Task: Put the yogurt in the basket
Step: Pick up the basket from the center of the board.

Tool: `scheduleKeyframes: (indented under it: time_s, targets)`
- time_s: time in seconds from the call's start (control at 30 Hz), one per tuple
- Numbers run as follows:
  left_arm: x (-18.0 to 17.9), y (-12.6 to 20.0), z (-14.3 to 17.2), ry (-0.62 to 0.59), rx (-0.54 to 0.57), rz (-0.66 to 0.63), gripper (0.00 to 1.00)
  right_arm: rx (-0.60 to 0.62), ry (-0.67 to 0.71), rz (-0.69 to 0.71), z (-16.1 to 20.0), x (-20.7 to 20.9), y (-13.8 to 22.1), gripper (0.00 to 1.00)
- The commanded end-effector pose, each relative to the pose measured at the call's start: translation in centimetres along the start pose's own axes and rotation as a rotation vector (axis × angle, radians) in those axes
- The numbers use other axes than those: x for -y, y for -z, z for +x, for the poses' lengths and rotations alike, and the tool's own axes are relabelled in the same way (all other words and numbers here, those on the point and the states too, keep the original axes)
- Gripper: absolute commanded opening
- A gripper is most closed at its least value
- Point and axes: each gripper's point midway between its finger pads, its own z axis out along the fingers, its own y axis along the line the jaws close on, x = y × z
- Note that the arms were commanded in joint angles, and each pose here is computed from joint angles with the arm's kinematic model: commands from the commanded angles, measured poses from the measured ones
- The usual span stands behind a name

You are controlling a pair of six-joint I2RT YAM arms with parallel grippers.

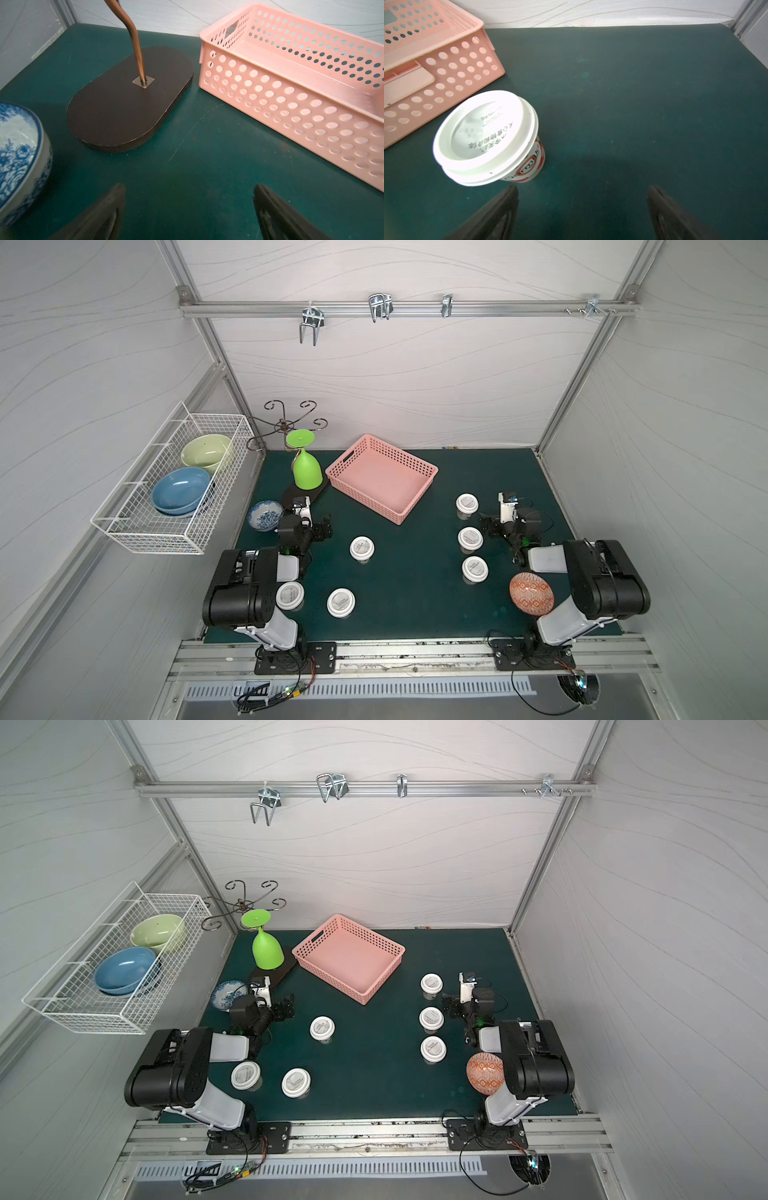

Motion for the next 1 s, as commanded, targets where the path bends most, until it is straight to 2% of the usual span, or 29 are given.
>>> scheduleKeyframes:
  time_s: [0.0,0.57,0.67,0.73,0.87,0.97]
  targets:
    - [0.2,-0.1,-2.6,-0.022,0.073,0.002,1.00,0.028,-0.001,0.008,-1.3,0.2,0.1,0.99]
    - [0.1,0.0,-2.7,-0.021,0.082,-0.003,1.00,0.027,0.001,0.012,-1.3,0.2,0.2,0.99]
    - [-0.4,0.4,-3.9,-0.001,0.067,-0.044,1.00,0.012,-0.009,0.072,-2.7,0.7,1.1,0.99]
    - [-0.1,0.9,-4.7,-0.006,0.012,-0.037,1.00,-0.015,-0.023,0.091,-4.0,0.9,1.7,0.99]
    - [0.3,3.0,-5.4,0.016,-0.055,-0.033,1.00,0.006,-0.120,0.103,-7.3,0.6,4.0,0.99]
    - [1.2,5.2,-6.3,0.017,-0.078,-0.005,1.00,-0.016,-0.307,0.124,-9.3,0.7,5.7,0.99]
